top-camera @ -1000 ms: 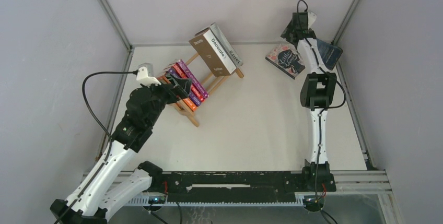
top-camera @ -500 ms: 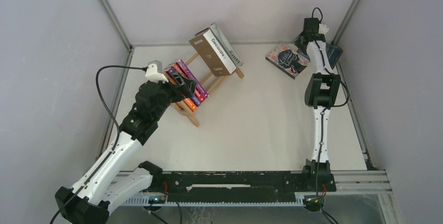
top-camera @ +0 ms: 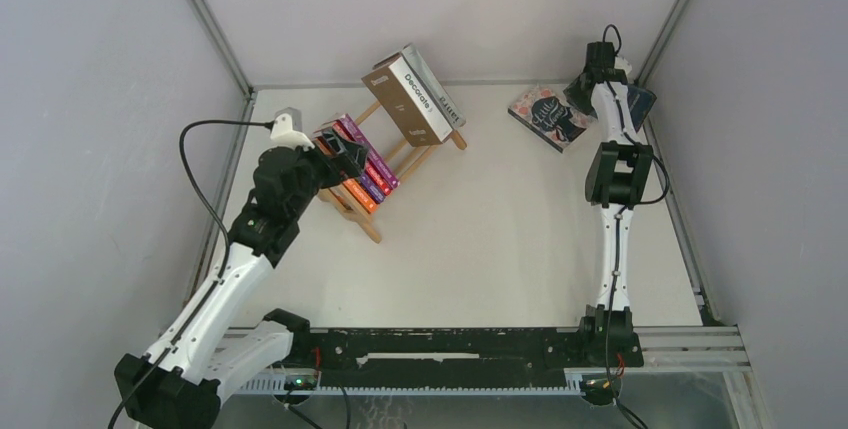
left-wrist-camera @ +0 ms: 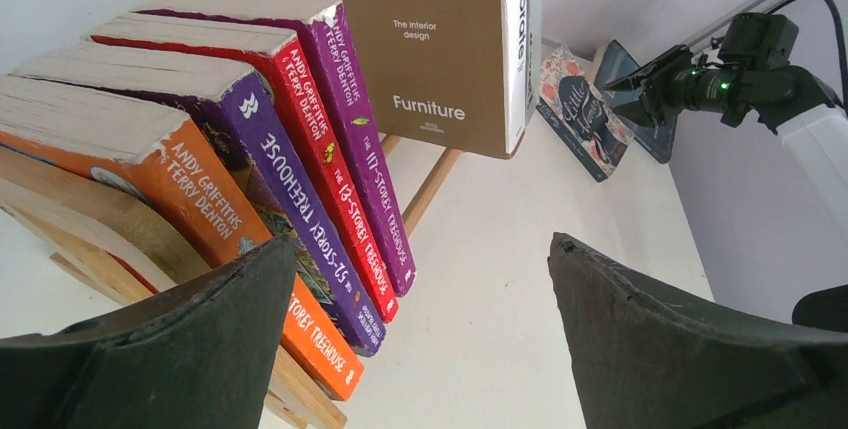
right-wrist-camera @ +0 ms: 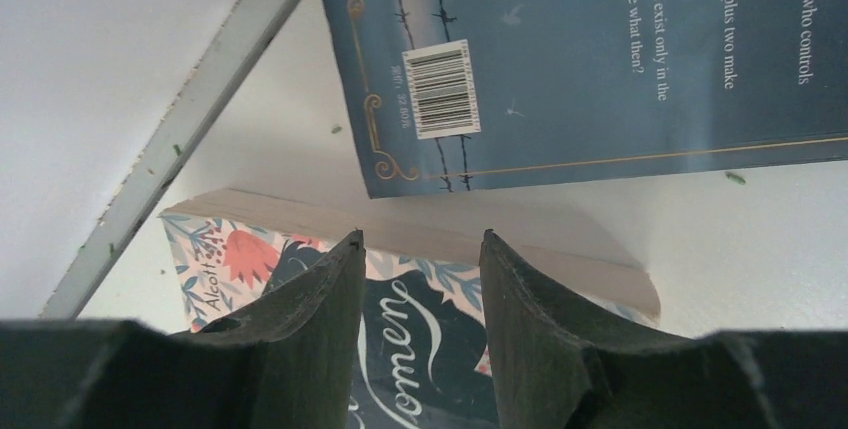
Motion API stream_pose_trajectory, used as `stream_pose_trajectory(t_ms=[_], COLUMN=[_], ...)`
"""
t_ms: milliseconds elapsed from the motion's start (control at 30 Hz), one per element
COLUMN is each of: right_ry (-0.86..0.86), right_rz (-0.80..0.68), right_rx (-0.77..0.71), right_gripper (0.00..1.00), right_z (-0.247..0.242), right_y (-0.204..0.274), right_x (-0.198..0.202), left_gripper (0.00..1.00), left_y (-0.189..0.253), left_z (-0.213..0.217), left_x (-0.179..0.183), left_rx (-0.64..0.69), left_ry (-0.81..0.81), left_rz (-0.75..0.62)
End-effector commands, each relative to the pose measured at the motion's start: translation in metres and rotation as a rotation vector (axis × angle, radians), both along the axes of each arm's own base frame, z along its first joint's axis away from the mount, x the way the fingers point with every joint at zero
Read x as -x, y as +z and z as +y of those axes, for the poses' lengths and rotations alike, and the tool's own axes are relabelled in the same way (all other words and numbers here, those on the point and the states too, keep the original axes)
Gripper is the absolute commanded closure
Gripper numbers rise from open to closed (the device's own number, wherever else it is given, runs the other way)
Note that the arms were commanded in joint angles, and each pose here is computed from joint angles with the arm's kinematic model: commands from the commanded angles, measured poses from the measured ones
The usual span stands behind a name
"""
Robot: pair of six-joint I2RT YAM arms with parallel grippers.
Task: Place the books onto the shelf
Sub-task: Adjust the book at the center of the board.
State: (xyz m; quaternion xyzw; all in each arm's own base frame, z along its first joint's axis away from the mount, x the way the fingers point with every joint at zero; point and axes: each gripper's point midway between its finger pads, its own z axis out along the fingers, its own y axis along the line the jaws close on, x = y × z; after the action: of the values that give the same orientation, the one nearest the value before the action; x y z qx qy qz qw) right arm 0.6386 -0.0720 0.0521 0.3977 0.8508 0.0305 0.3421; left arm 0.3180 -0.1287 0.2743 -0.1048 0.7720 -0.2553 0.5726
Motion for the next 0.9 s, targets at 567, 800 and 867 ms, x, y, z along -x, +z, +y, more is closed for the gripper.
stream_pose_trajectory(t_ms=[567,800,867], right_ry=[0.109,0.181,0.196], right_rz=[0.125,0.192,0.2], right_rx=[-0.094,-0.11,-0.104], right_gripper=[0.48,0.47,0.46], right_z=[0.052,0.084,0.091], right_y=[-0.017,-0.02,-0.016], right_x=[0.025,0.044,0.048], left_gripper=[0.0,0.0,0.0], left_y=[0.04,0.042,0.043], left_z=[0.013,0.022,0.024], left_x=[0.016,0.037,0.043], left_rx=[0.068,0.062,0.063], left_ry=[-0.015,-0.004,-0.001], left_rz=[-0.108,-0.121,-0.129])
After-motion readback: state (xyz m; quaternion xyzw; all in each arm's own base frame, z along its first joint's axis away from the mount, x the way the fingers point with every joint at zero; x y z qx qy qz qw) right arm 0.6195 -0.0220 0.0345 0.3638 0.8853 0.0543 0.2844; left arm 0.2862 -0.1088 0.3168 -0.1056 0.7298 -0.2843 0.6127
